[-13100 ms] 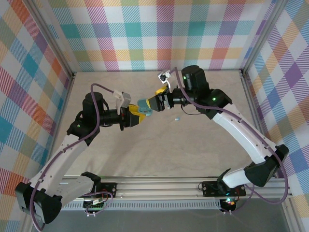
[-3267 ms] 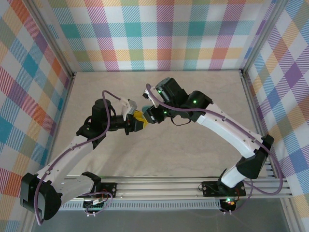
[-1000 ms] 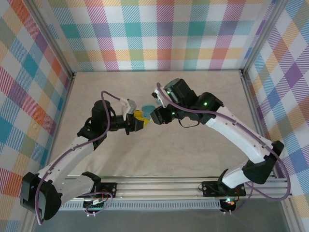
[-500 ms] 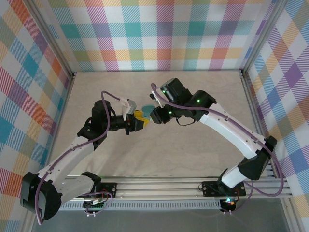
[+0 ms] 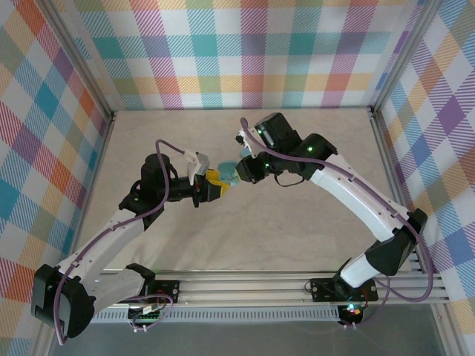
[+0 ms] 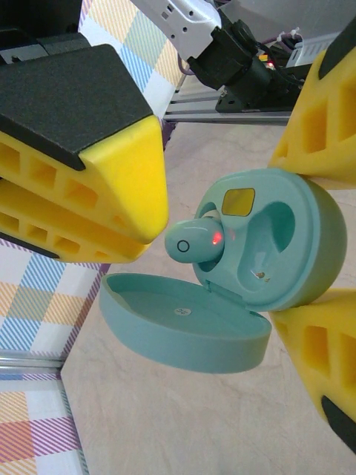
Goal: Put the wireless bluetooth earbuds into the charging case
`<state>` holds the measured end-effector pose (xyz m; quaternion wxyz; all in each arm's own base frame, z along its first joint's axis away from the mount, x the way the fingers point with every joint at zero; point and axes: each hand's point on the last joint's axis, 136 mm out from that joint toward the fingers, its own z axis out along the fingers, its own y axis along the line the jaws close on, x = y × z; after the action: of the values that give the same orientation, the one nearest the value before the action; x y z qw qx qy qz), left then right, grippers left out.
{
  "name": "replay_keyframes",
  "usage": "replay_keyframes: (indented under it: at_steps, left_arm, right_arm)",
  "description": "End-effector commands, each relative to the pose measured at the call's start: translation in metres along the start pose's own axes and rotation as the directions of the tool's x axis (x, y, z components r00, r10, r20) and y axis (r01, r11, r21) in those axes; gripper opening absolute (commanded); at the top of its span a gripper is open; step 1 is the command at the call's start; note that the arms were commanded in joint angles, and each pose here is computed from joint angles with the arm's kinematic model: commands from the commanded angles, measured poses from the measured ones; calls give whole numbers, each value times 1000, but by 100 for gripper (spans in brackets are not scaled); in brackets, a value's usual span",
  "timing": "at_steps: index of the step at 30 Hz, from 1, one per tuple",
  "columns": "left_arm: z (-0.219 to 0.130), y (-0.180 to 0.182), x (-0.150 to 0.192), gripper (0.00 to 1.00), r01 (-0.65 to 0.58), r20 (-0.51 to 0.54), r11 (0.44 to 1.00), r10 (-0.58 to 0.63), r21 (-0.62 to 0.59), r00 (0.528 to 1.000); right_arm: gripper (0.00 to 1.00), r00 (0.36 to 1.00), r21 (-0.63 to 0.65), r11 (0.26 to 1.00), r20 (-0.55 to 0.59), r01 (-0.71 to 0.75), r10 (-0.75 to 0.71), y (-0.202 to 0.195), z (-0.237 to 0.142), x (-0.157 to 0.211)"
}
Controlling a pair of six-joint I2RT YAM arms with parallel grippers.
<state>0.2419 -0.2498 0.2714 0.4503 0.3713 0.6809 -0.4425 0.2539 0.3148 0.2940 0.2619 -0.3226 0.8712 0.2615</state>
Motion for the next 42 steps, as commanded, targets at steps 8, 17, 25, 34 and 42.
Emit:
replay_keyframes:
  at_steps: [8, 17, 25, 34, 42]
  left_arm:
    - [-1, -12, -23, 0, -67, 43, 997, 65, 39, 997]
    - [-1, -12, -23, 0, -66, 42, 997, 64, 42, 997]
    - [-1, -12, -22, 0, -67, 40, 997, 65, 39, 997]
    - [-1, -11, -21, 0, -67, 40, 997, 66, 38, 997]
    - [0, -10, -22, 0, -68, 40, 997, 67, 36, 997]
  right_arm:
    - [21, 1000, -74, 997, -2, 2, -2, 11, 7, -2]
    - [17, 1000, -91, 996, 8, 1, 0, 14, 11, -8]
    - [15, 1000, -98, 995, -4, -1, 0, 14, 17, -9]
    - [13, 1000, -137, 990, 16, -20, 23, 19, 15, -11]
    - [13, 999, -162, 986, -1, -46, 46, 21, 18, -7]
